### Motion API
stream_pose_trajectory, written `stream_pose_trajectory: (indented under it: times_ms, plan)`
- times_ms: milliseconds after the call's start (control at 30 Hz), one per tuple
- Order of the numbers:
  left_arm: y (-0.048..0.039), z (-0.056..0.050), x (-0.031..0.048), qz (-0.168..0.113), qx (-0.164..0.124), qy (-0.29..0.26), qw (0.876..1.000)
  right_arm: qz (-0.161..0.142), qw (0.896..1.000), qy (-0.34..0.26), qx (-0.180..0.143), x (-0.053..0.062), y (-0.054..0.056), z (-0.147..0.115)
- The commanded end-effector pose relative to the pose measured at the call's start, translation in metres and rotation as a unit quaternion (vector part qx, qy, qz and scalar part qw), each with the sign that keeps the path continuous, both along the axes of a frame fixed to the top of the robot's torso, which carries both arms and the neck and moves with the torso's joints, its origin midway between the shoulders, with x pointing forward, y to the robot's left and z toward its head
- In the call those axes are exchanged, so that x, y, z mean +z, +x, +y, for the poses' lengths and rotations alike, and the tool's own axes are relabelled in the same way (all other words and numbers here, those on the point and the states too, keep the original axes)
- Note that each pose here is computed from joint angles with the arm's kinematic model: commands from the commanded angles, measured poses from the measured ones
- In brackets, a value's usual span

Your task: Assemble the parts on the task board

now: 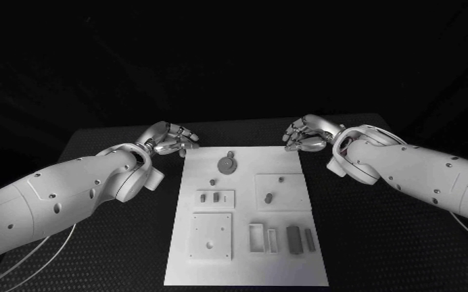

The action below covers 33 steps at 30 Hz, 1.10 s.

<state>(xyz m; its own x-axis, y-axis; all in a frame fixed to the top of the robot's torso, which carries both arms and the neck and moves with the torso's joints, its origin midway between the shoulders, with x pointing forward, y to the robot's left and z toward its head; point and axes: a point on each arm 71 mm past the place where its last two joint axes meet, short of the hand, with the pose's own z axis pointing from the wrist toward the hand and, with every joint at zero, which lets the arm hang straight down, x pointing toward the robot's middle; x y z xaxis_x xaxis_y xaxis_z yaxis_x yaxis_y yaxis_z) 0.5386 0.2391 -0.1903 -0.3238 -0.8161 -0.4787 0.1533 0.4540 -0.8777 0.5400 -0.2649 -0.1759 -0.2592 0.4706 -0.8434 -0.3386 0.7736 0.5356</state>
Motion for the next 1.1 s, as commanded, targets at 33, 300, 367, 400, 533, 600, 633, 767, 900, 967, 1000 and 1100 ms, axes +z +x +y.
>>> stream_pose_trajectory:
  times_ms: [33, 300, 367, 400, 533, 600, 633, 767, 900, 967, 1000, 1100]
  plan:
    - [-0.0038, -0.007, 0.0029, 0.033, -0.020, -0.116, 0.992, -0.021, 0.993, -0.111, 0.037, -0.009, -0.009, 0.008]
    - [-0.0063, -0.009, 0.0040, 0.030, -0.024, -0.124, 0.991, -0.048, 0.978, -0.189, 0.068, -0.023, -0.028, 0.016]
    - [-0.0061, -0.009, 0.0040, 0.029, -0.023, -0.124, 0.992, -0.051, 0.976, -0.200, 0.073, -0.026, -0.033, 0.018]
    - [-0.0061, -0.008, 0.0040, 0.029, -0.022, -0.124, 0.992, -0.052, 0.974, -0.204, 0.077, -0.028, -0.035, 0.020]
    - [-0.0060, -0.008, 0.0040, 0.028, -0.022, -0.124, 0.992, -0.056, 0.971, -0.215, 0.087, -0.033, -0.042, 0.027]
    - [-0.0060, -0.008, 0.0039, 0.028, -0.021, -0.125, 0.992, -0.058, 0.970, -0.217, 0.090, -0.036, -0.044, 0.030]
    - [-0.0060, -0.007, 0.0039, 0.028, -0.021, -0.126, 0.991, -0.059, 0.969, -0.220, 0.093, -0.038, -0.045, 0.031]
    - [-0.0060, -0.007, 0.0039, 0.028, -0.021, -0.126, 0.991, -0.061, 0.968, -0.223, 0.100, -0.043, -0.049, 0.037]
    - [-0.0058, -0.006, 0.0038, 0.029, -0.020, -0.126, 0.991, -0.066, 0.967, -0.222, 0.104, -0.043, -0.051, 0.042]
    - [-0.0057, -0.006, 0.0037, 0.030, -0.021, -0.126, 0.991, -0.067, 0.967, -0.222, 0.105, -0.043, -0.051, 0.043]
    - [-0.0057, -0.006, 0.0036, 0.030, -0.021, -0.126, 0.991, -0.067, 0.967, -0.222, 0.106, -0.044, -0.051, 0.044]
    - [-0.0057, -0.006, 0.0034, 0.031, -0.020, -0.126, 0.991, -0.066, 0.966, -0.225, 0.107, -0.044, -0.051, 0.045]
